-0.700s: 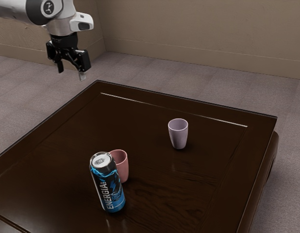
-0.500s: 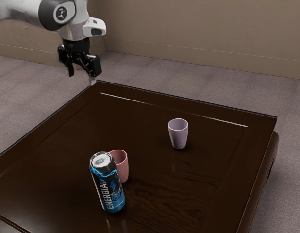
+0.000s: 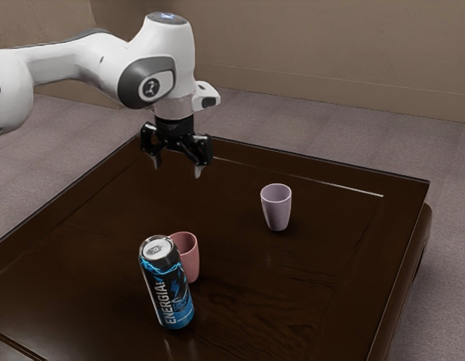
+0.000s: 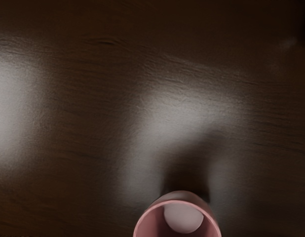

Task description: Place the left cup onto the right cup

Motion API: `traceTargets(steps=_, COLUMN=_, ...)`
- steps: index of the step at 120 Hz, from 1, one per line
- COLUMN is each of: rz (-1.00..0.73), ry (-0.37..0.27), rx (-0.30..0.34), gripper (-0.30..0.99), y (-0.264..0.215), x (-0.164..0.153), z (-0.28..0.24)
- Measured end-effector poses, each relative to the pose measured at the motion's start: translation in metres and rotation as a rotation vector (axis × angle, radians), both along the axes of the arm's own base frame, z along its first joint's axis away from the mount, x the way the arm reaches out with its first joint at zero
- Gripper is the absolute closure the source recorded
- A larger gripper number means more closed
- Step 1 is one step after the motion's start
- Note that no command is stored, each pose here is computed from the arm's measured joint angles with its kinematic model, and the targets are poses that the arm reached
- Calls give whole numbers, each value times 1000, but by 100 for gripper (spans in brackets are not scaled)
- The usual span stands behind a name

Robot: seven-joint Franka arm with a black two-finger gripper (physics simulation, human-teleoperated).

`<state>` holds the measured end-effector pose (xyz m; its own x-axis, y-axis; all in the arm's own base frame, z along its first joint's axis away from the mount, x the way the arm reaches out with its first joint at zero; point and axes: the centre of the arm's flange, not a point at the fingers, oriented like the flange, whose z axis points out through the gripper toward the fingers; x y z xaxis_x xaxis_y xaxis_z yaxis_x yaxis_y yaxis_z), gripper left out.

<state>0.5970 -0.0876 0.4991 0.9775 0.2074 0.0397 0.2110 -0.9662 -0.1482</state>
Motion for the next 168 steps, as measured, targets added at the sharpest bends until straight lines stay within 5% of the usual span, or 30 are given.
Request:
traceTargets(steps=53, rz=396, ry=-66, rx=-72, gripper=0, y=-17, x=-44, z=-86)
traceTargets(steps=85, rz=530, ry=-101, rx=-146, gripper=0, y=-30, x=-34, z=-128)
traceTargets(steps=129, rz=668, ry=-88, rx=-153, gripper=2, y=-14, x=-24, z=-167)
traceTargets(steps=143, rz=691, ry=-85, rx=-155, gripper=12, y=-13, x=-22, z=-176)
traceTargets(steps=168, rz=718, ry=-96, rx=-157, gripper=55, y=-12, x=-20, z=-178)
